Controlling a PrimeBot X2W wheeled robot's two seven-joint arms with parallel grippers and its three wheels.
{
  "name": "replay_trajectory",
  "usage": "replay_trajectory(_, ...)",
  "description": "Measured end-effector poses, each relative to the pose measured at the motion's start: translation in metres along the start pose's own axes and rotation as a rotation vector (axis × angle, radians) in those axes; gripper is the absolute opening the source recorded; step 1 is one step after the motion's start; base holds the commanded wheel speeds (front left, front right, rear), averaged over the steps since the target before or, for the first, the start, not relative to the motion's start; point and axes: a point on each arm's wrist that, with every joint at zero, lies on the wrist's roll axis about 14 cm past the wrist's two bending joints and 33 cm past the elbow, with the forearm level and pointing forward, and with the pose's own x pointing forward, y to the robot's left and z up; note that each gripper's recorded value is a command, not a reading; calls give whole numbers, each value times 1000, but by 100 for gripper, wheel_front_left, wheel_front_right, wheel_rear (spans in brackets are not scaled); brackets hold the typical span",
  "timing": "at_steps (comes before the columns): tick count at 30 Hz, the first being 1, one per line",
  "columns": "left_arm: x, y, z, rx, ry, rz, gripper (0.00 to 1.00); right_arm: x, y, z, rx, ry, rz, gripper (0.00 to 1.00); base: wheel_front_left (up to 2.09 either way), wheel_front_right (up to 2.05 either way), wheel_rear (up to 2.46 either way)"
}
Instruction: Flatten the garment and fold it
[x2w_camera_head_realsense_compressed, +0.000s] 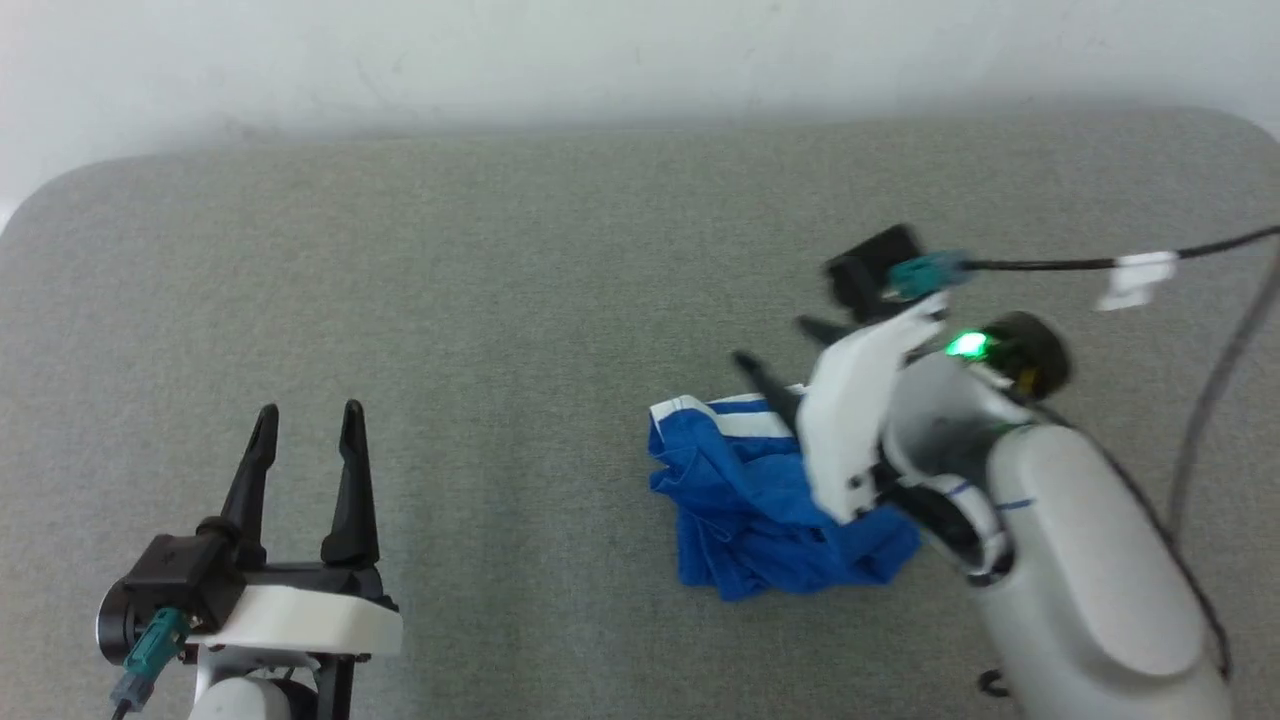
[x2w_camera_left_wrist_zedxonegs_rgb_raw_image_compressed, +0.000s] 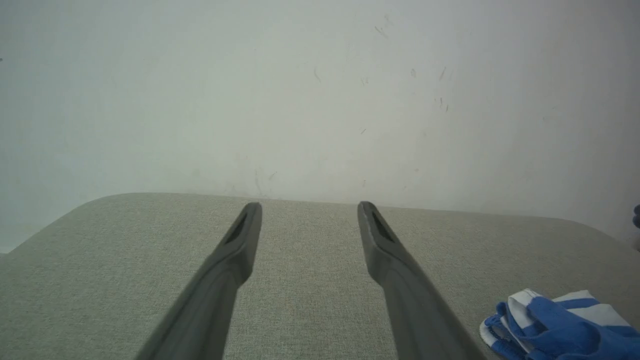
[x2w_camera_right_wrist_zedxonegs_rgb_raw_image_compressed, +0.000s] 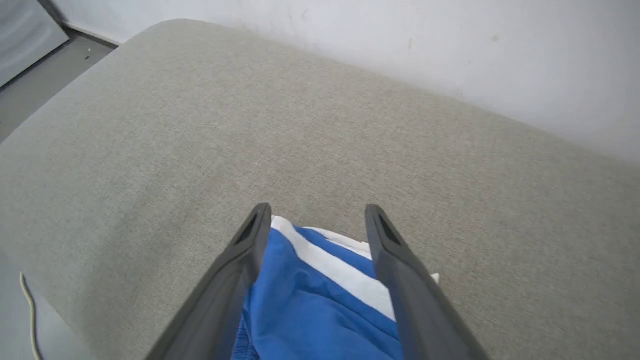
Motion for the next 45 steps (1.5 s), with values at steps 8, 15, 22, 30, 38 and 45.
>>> replay_trajectory(8, 4, -10, -1, -7, 0, -30, 100, -38, -88, -59, 73, 147, -310, 100, 0, 0, 0)
replay_trajectory(15, 2, -9, -7, -5, 20, -29, 100, -31, -92, -116, 105, 289, -334, 100, 0, 0, 0)
replay_trajectory(22, -1, -2, -12, 0, 35, -10, 100, -10, -66, -154, 98, 395, -245, 100, 0, 0, 0)
replay_trajectory(30, -1, 0, -13, 3, 40, -5, 100, 4, -59, -149, 67, 385, -206, 0, 0, 0, 0)
replay_trajectory(38, 11, -11, -11, -2, 22, -37, 100, 1, -39, -128, -70, 366, -124, 0, 0, 0, 0)
replay_trajectory(45, 28, -50, -22, -34, 30, -148, 100, -47, -97, -116, -135, 384, -231, 0, 0, 0, 0)
